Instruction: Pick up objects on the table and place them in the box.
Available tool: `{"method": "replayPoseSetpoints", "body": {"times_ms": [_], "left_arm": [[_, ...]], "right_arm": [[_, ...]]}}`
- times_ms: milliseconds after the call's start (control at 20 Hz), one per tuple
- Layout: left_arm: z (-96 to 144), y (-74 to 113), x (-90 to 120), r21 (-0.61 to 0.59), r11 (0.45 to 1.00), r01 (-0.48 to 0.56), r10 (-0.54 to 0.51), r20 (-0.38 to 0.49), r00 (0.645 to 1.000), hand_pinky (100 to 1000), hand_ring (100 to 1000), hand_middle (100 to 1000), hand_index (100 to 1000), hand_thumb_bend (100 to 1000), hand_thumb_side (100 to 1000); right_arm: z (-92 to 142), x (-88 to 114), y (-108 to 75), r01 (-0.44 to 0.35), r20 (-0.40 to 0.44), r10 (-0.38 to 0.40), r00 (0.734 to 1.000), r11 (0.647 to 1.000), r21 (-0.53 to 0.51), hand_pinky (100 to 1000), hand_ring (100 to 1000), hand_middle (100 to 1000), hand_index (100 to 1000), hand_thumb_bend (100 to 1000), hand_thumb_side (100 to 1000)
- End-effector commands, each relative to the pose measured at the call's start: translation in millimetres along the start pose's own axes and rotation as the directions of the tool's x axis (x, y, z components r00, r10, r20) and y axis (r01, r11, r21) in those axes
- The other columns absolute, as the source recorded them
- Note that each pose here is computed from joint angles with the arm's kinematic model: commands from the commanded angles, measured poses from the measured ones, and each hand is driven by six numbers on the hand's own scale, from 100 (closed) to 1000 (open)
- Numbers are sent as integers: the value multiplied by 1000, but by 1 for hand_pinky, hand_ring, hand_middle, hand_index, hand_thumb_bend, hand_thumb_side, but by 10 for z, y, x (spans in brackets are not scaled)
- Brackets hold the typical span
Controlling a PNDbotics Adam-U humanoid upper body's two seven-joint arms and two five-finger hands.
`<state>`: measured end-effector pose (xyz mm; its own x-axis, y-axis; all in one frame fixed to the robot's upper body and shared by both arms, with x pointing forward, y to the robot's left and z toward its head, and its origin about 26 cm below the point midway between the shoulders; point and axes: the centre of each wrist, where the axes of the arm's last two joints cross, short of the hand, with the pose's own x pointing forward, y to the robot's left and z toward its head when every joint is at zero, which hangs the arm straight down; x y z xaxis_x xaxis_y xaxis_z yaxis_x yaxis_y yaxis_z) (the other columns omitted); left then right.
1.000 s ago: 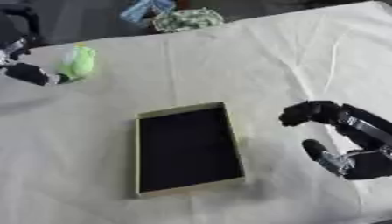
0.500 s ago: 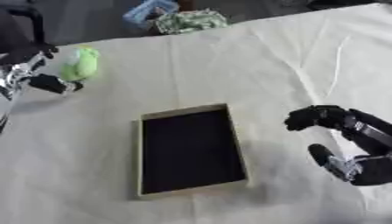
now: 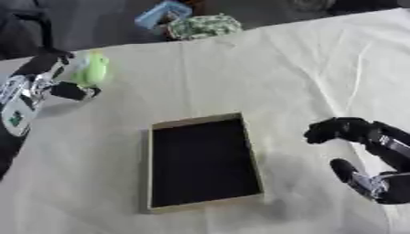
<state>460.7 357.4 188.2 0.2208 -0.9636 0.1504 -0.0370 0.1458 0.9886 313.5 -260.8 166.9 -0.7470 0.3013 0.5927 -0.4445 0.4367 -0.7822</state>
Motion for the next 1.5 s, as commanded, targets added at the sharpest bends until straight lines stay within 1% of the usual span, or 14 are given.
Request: {"method": "replayPoseSetpoints", "body": {"times_ms": [50, 550, 600, 650, 750, 800, 1050, 1100, 1150, 1200, 1250, 1300, 1350, 1500], "left_arm": [[-22, 129, 1, 85, 996, 15, -13, -29, 999, 752, 809, 824, 958, 517, 449], [-51, -27, 7, 162, 986, 38, -22, -95, 995, 726, 784, 796, 936, 408, 450], [-53, -43, 7, 165, 986, 38, -22, -98, 995, 720, 777, 789, 927, 353, 440], [-55, -60, 7, 165, 985, 40, -23, -100, 995, 712, 769, 781, 920, 320, 433], [-57, -77, 4, 172, 984, 43, -26, -103, 994, 675, 728, 736, 881, 192, 400], [-57, -81, 3, 179, 983, 46, -27, -104, 994, 651, 688, 695, 851, 107, 374], [-52, -86, -11, 228, 972, 56, -33, -103, 994, 573, 556, 546, 718, 100, 286], [-49, -81, -14, 239, 970, 53, -30, -99, 995, 570, 550, 539, 712, 100, 285], [-44, -65, -10, 259, 965, 43, -20, -91, 996, 538, 521, 498, 647, 100, 294], [-36, -47, -5, 285, 958, 25, -3, -77, 997, 529, 514, 488, 627, 100, 305], [-24, -10, -8, 318, 948, 7, 13, -61, 998, 518, 505, 474, 600, 100, 321], [-9, 31, -15, 348, 937, -9, 26, -43, 999, 518, 505, 474, 600, 100, 321], [8, 91, -23, 378, 926, -26, 38, -24, 999, 505, 500, 465, 579, 100, 325], [96, 286, -19, 414, 906, -85, 70, 53, 996, 505, 503, 467, 577, 100, 324]], "right_arm": [[-17, 46, -63, -21, 18, 20, 1000, 1000, 9, 798, 790, 789, 918, 100, 513], [-41, 58, -75, -22, 28, 22, 999, 1000, 15, 798, 790, 789, 918, 100, 514], [-43, 59, -76, -22, 29, 22, 999, 1000, 16, 798, 790, 789, 918, 100, 514], [-44, 59, -76, -22, 29, 22, 999, 1000, 16, 798, 790, 789, 918, 100, 514], [-44, 58, -75, -21, 29, 21, 999, 1000, 15, 798, 790, 789, 918, 100, 515], [-43, 57, -75, -21, 29, 20, 999, 1000, 15, 798, 790, 788, 918, 100, 515], [-42, 53, -74, -20, 27, 19, 999, 1000, 13, 798, 790, 788, 919, 100, 514], [-41, 52, -74, -19, 27, 19, 999, 1000, 12, 798, 790, 788, 919, 100, 514], [-38, 50, -72, -18, 26, 18, 1000, 1000, 10, 799, 790, 788, 919, 100, 514], [-35, 48, -71, -18, 25, 17, 1000, 1000, 8, 799, 790, 788, 919, 100, 513], [-33, 46, -70, -17, 24, 17, 1000, 1000, 6, 799, 790, 788, 919, 100, 513], [-29, 43, -68, -16, 23, 16, 1000, 1000, 4, 799, 790, 788, 919, 100, 513], [-22, 39, -66, -15, 20, 15, 1000, 1000, 2, 799, 790, 788, 919, 100, 512], [-3, 28, -58, -13, 12, 13, 1000, 1000, -3, 799, 790, 788, 919, 100, 511]]}}
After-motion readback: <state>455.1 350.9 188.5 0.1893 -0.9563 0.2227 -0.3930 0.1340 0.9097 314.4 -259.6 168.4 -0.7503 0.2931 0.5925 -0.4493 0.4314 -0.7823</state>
